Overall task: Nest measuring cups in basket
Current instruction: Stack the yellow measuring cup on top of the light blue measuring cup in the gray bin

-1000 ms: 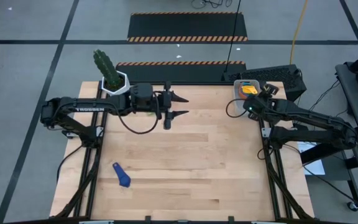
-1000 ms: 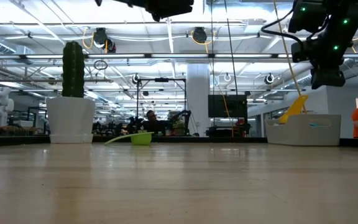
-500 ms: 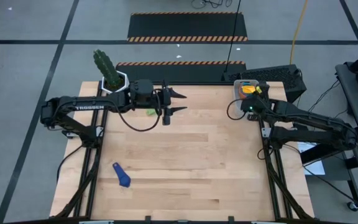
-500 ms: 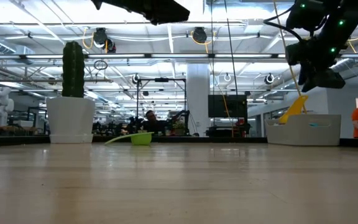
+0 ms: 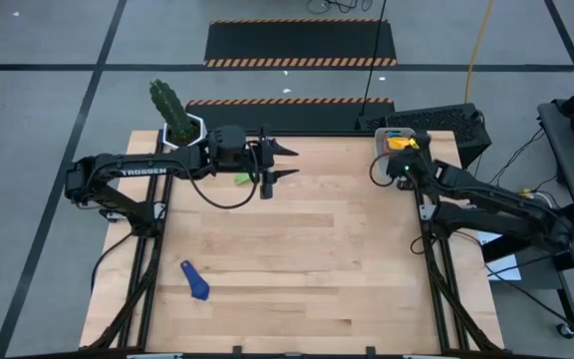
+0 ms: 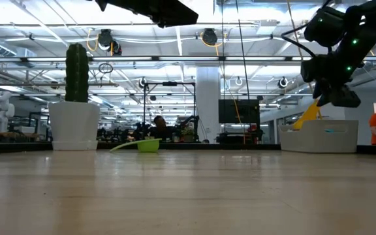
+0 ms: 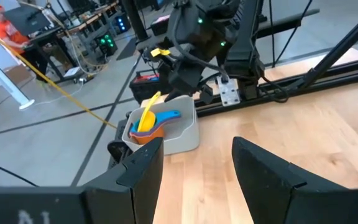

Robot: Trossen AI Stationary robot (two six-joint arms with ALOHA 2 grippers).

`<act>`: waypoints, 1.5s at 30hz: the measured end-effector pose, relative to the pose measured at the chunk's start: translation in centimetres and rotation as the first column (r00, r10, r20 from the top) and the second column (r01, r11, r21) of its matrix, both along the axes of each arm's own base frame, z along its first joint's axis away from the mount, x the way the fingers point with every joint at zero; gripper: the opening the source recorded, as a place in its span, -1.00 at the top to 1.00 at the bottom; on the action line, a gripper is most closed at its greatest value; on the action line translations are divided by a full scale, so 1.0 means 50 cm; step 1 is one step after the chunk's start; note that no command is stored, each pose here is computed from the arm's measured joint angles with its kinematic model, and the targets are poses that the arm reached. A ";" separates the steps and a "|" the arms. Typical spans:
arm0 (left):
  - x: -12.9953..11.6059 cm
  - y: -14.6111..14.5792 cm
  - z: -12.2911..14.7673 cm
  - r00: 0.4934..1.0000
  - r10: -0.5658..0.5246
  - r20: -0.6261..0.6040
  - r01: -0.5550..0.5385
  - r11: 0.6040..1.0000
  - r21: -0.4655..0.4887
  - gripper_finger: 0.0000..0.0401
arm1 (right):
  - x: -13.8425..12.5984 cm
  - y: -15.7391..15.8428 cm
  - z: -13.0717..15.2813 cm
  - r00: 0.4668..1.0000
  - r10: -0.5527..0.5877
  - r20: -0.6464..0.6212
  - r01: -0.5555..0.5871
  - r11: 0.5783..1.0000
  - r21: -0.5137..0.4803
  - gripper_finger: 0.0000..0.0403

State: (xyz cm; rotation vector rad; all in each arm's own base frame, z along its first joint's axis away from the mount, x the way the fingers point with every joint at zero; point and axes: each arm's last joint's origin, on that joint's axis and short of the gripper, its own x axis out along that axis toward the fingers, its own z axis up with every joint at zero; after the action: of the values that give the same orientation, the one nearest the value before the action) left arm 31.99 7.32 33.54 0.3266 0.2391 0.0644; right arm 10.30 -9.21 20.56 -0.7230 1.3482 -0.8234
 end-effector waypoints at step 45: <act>0.003 0.000 0.017 0.996 -0.009 0.084 0.005 0.999 0.042 0.03 | 0.004 0.015 0.038 0.999 0.021 0.028 -0.015 0.982 -0.188 1.00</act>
State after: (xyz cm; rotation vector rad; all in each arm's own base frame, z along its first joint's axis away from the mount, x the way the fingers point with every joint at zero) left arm 32.12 7.34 34.40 0.3659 0.1534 0.0761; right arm 10.49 -8.47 22.48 -0.8656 1.2460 -0.9520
